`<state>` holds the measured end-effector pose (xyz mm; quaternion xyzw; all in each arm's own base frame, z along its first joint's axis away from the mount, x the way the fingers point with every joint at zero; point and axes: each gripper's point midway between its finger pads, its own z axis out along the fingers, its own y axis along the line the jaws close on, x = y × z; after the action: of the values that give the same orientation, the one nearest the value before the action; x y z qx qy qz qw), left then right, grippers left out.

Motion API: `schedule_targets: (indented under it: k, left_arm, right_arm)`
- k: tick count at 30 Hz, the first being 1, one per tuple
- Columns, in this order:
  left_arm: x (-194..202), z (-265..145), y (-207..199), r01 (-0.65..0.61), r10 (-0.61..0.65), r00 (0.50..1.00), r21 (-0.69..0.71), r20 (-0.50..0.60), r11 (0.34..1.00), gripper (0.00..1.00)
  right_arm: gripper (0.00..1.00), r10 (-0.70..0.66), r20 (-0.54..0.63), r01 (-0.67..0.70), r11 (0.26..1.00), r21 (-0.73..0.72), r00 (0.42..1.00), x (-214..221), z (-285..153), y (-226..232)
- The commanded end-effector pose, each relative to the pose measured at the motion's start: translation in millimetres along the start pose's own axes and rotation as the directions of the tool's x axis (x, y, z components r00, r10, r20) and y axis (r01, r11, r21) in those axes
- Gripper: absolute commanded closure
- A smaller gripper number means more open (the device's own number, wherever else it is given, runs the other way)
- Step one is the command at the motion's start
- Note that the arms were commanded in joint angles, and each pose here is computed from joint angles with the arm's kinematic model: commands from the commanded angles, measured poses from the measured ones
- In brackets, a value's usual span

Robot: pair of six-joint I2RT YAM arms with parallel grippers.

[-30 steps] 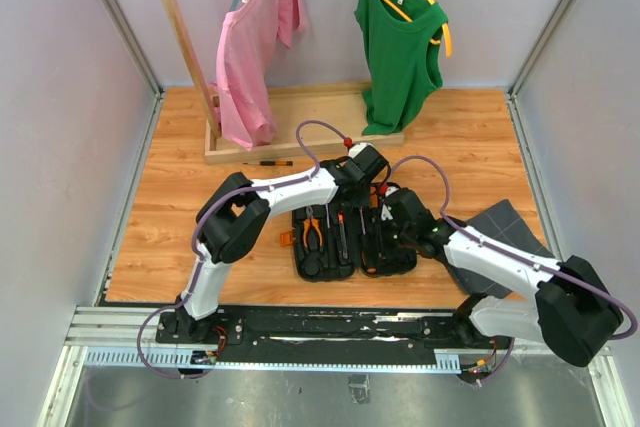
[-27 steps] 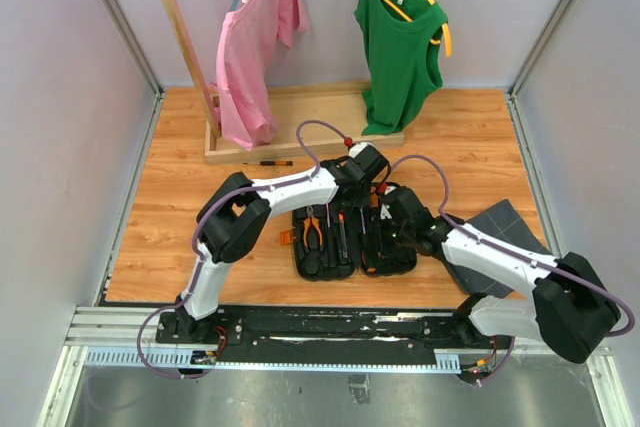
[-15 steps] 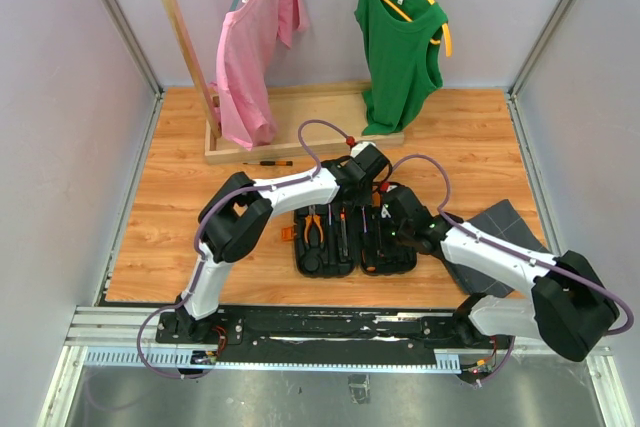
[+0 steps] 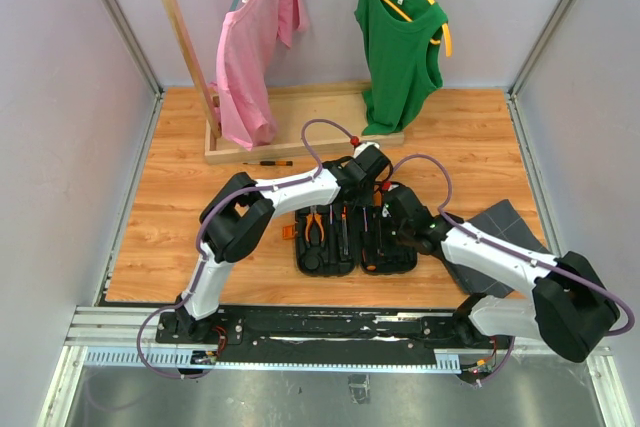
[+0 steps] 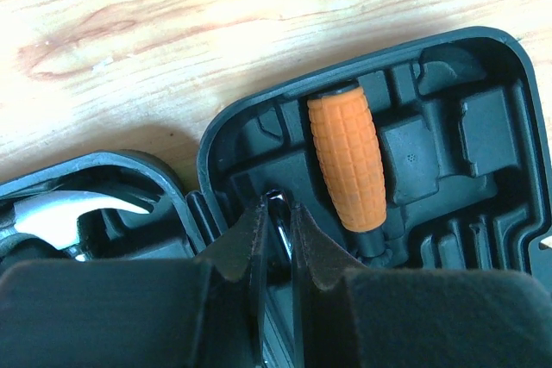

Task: Sort the tools into containers
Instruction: Place the screwdriver in the storage box.

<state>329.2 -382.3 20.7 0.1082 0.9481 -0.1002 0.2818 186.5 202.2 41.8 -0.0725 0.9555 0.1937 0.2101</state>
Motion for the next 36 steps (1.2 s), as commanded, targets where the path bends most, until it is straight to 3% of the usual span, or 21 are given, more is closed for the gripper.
schedule_targets:
  k: [1,4,25,30,36]
  left_arm:
    - [172,31,93,-0.267,0.141,0.845,-0.179,-0.517,0.947,0.99]
    - [178,33,95,-0.277,0.147,0.833,-0.172,-0.534,0.945,0.99]
    - [216,33,121,-0.366,0.172,0.739,-0.175,-0.652,0.914,1.00]
    - [205,32,114,-0.349,0.172,0.763,-0.172,-0.623,0.921,0.99]
    - [150,28,80,-0.275,0.183,0.863,-0.132,-0.472,0.952,1.00]
  right_arm:
    - [0.94,-0.031,-0.199,0.099,0.935,0.341,0.979,62,0,-85]
    - [0.99,-0.032,-0.203,0.108,0.920,0.378,0.979,63,-1,-90]
    - [0.99,-0.028,-0.272,0.158,0.870,0.467,0.962,73,2,-100]
    - [0.99,-0.045,-0.246,0.157,0.874,0.459,0.968,67,1,-95]
    - [0.98,-0.092,-0.111,0.120,0.951,0.284,0.990,41,0,-58]
